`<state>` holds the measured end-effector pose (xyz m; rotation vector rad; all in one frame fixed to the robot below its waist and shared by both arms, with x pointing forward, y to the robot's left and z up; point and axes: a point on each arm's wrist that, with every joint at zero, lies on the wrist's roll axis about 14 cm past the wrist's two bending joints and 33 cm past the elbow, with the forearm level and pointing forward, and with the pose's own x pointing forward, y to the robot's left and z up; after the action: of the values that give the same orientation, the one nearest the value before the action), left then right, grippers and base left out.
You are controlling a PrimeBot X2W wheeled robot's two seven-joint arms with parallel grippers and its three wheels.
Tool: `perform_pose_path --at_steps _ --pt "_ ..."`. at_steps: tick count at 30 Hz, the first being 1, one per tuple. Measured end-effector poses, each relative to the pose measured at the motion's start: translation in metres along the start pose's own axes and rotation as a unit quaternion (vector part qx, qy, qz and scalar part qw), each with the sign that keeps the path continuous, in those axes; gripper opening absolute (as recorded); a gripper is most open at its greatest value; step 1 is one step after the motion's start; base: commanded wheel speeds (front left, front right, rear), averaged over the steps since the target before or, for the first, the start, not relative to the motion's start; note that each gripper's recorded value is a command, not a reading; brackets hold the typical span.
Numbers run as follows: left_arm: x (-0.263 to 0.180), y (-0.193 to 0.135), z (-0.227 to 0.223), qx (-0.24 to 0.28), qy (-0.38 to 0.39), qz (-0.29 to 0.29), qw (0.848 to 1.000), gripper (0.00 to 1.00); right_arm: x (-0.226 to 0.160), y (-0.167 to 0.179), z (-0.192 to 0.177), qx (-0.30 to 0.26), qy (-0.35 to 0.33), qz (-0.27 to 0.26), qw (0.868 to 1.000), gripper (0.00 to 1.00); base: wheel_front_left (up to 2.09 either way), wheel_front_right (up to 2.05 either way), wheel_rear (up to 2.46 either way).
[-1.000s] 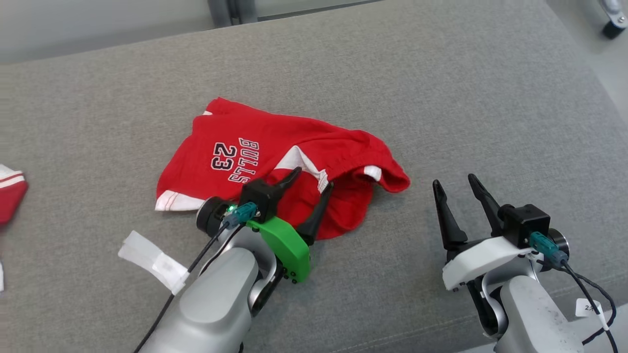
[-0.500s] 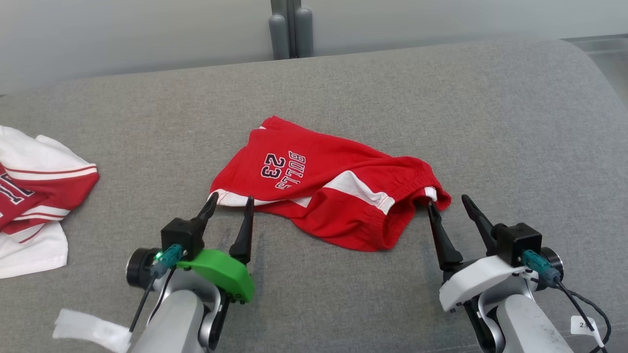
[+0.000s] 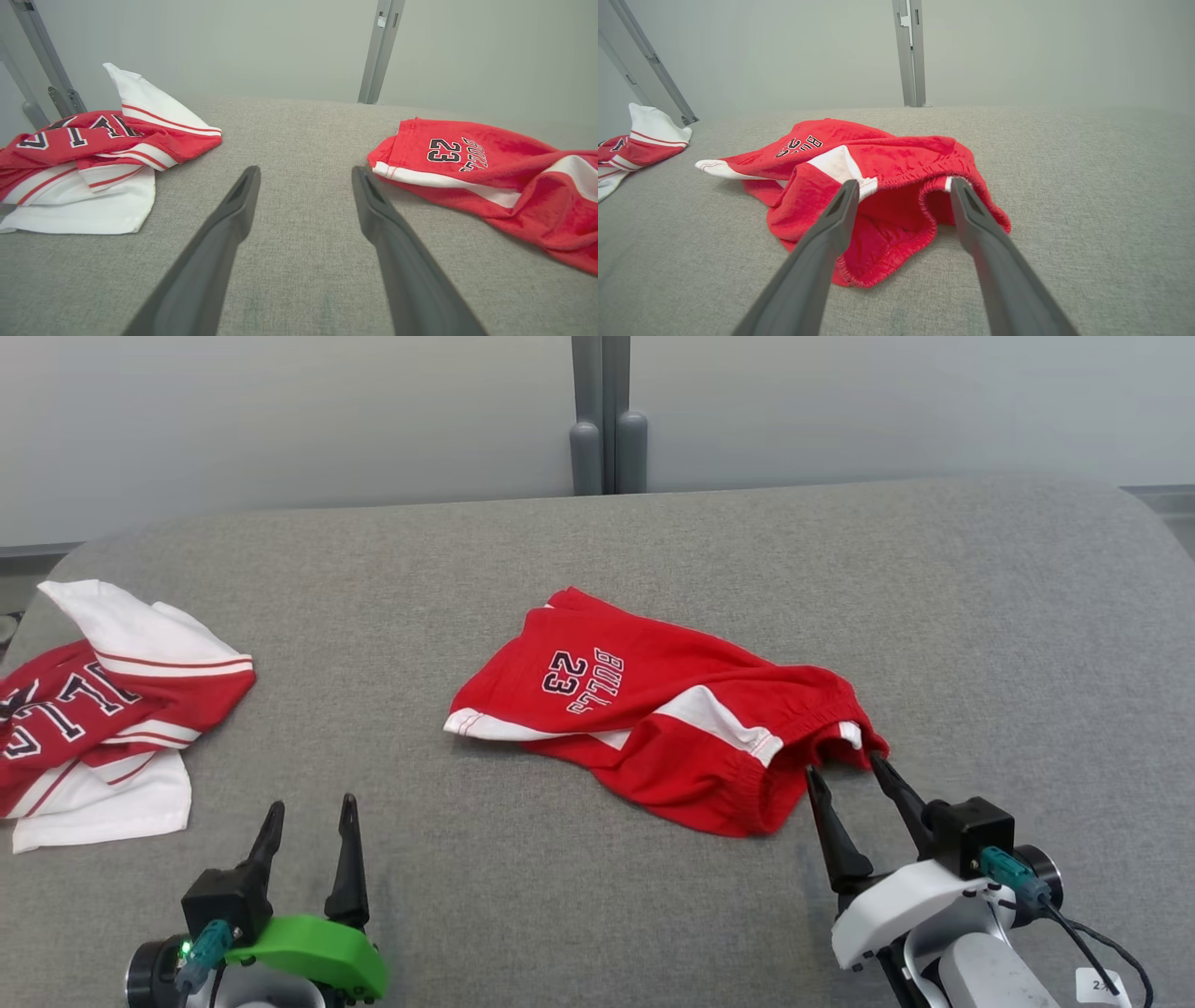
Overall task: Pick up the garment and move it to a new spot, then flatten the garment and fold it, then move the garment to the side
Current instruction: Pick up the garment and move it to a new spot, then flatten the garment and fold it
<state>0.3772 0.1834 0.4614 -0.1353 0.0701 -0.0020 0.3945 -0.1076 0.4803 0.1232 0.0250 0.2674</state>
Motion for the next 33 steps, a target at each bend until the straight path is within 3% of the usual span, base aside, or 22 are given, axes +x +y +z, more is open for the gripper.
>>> perform_pose_path --at_steps 13,33 --pt "-0.017 0.016 -0.003 0.000 0.000 0.020 1.000 1.00 0.005 0.014 -0.003 -0.002 0.004 0.021 1.000 1.00 0.00 0.00 0.00" --pt "-0.013 0.004 -0.004 -0.006 0.001 0.007 1.000 1.00 -0.004 -0.008 0.002 -0.010 -0.003 -0.012 1.000 1.00 0.00 0.00 0.00"
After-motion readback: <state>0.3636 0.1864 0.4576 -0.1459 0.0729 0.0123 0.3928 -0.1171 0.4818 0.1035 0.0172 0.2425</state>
